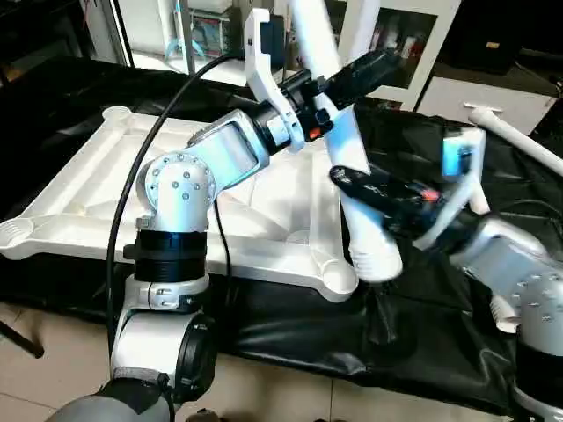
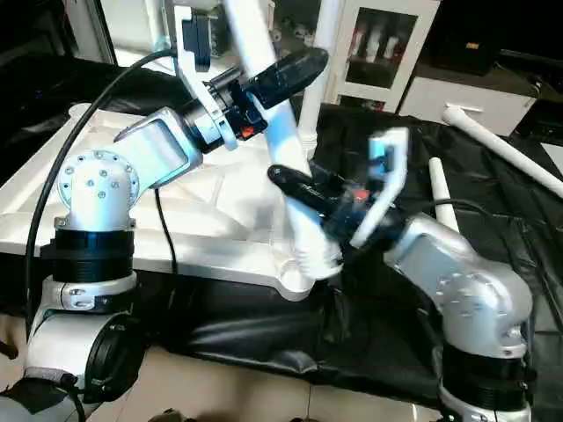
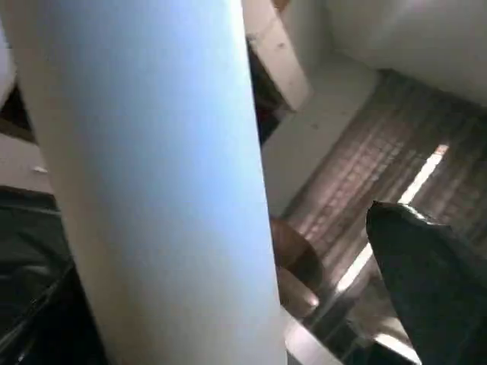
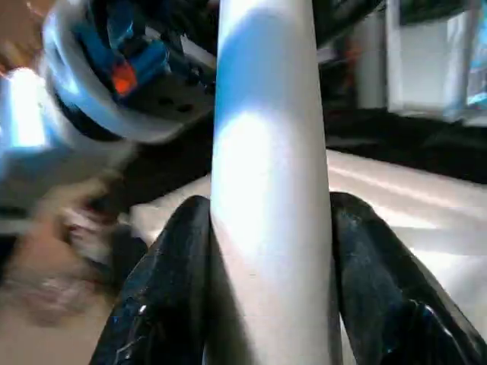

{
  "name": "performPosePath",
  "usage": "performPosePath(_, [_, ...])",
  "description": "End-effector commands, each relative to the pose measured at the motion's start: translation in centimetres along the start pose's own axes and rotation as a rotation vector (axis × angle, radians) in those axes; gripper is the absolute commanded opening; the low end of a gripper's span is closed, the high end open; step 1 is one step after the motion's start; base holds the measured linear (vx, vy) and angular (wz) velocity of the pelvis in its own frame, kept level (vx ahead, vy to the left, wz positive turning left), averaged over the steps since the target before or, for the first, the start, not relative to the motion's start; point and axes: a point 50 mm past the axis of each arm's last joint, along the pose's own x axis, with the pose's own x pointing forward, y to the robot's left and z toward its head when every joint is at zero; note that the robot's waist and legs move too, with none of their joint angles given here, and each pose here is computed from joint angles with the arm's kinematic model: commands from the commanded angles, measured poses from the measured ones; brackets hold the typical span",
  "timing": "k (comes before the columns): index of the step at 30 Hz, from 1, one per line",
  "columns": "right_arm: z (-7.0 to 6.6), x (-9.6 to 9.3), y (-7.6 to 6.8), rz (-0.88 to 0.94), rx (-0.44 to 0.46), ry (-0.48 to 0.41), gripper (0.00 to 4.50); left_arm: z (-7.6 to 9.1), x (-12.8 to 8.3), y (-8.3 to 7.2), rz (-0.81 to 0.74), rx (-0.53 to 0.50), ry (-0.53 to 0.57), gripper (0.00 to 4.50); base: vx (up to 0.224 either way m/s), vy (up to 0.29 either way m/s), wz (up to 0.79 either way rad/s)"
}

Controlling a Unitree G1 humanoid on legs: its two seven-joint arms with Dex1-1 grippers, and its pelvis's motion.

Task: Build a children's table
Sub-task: Pick table leg

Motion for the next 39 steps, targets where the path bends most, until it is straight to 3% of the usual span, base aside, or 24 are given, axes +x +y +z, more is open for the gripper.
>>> performPosePath(1, [-0.1, 0.6, 0.1, -0.075, -0.136, 0.010, 1.80, 0.2, 0.3, 0.2, 0.034, 0.005, -0.021, 4.50, 0.000, 0.000, 0.00])
performPosePath(3, [0.0, 1.0, 0.4, -0.087, -0.182, -0.004, 1.80, 0.3, 0.3, 0.4, 0.046, -0.003, -0.030, 4.50, 0.000, 0.000, 0.00])
performPosePath(4, [-0.1, 1.4, 0.7, -0.104, -0.259, -0.004, 1.80, 0.5, 0.3, 0.5, 0.057, -0.010, -0.043, 4.50, 0.000, 0.000, 0.00])
performPosePath(5, [-0.2, 1.8, 0.7, -0.153, -0.405, 0.003, 1.80, 0.6, 0.3, 0.7, 0.070, -0.018, -0.060, 4.50, 0.000, 0.000, 0.00])
performPosePath(7, [-0.4, 2.2, 0.9, -0.176, -0.522, 0.011, 1.80, 0.8, 0.3, 0.9, 0.085, -0.024, -0.074, 4.50, 0.000, 0.000, 0.00])
performPosePath(8, [-0.4, 2.6, 1.0, -0.217, -0.639, -0.001, 1.80, 1.0, 0.2, 1.3, 0.114, -0.043, -0.095, 4.50, 0.000, 0.000, 0.00])
performPosePath(11, [-0.2, 3.2, 1.3, -0.296, -0.858, -0.025, 1.80, 1.5, 0.0, 2.1, 0.163, -0.094, -0.143, 4.50, 0.000, 0.000, 0.00])
performPosePath(14, [-0.2, 3.4, 1.4, -0.347, -0.986, -0.057, 1.80, 1.9, 0.0, 2.5, 0.189, -0.113, -0.174, 4.50, 0.000, 0.000, 0.00])
performPosePath(16, [-0.2, 3.4, 1.5, -0.356, -1.004, -0.067, 1.80, 1.9, 0.0, 2.4, 0.185, -0.110, -0.174, 4.50, 0.000, 0.000, 0.00])
performPosePath(20, [-0.2, 3.6, 1.6, -0.384, -1.124, -0.114, 1.80, 2.3, 0.1, 2.6, 0.215, -0.145, -0.202, 4.50, 0.000, 0.000, 0.00])
performPosePath(29, [-0.3, 3.3, 0.6, -0.450, -1.303, -0.128, 1.80, 2.5, -0.2, 3.7, 0.304, -0.184, -0.229, 3.74, 0.000, 0.000, 0.00])
performPosePath(39, [-0.9, 3.3, 0.1, -0.456, -1.355, -0.112, 1.80, 2.6, -0.3, 4.2, 0.368, -0.147, -0.231, 2.86, 0.000, 0.000, 0.00])
